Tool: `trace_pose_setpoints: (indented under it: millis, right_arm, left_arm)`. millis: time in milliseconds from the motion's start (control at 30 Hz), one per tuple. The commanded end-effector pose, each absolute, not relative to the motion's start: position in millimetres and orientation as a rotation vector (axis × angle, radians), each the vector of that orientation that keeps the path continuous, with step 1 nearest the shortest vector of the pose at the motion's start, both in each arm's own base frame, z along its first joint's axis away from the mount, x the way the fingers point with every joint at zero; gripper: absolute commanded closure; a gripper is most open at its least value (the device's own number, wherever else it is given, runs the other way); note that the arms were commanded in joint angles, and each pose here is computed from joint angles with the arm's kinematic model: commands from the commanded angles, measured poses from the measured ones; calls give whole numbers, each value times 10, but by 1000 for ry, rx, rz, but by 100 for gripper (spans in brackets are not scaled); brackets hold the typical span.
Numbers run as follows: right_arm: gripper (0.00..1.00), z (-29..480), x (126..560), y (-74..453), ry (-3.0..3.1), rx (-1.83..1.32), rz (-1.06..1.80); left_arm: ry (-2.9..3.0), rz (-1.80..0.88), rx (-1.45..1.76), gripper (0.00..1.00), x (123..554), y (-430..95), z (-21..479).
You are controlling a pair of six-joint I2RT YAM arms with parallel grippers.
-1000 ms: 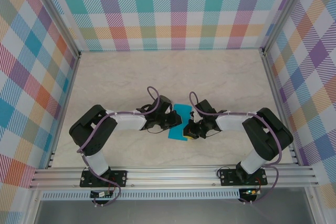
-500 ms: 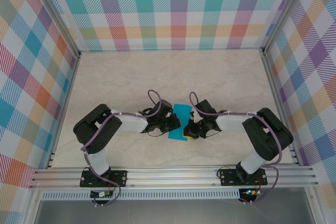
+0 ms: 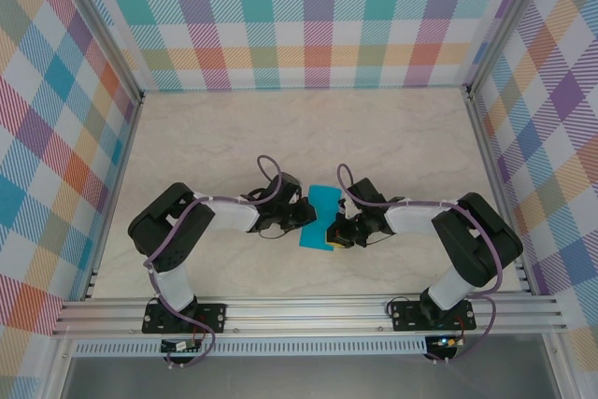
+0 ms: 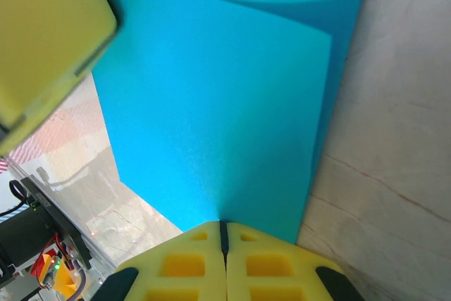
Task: Fold a paper plane with a square sheet of paper (pick it up from the middle)
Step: Fold the triangle a second time at the center of the table.
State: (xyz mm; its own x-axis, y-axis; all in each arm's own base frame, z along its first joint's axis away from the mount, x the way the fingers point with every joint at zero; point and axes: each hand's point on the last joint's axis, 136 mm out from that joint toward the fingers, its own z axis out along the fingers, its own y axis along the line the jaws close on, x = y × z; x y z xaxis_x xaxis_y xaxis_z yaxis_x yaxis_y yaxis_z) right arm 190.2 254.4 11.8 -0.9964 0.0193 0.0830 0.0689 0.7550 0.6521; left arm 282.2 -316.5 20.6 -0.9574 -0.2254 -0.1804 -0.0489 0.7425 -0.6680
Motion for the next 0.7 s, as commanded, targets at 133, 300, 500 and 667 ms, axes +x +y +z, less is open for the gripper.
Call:
trace_pose_setpoints:
  millis: [133, 300, 500, 667]
  right_arm:
    - [94, -194, 1625, 2245, -2869, -110, -818]
    - [94, -183, 1626, 2262, -2862, -104, -828]
    - [94, -145, 1654, 2293, -2863, -94, -847]
    - [93, -123, 1688, 2324, -2864, -88, -859]
  left_arm:
    - [2699, -897, -282, 90, 3030, -2864, 48]
    - [2706, -888, -321, 90, 3091, -2760, -2]
    - [2683, -921, -292, 89, 3186, -2759, 186]
    - [2646, -959, -244, 86, 3219, -2805, 435]
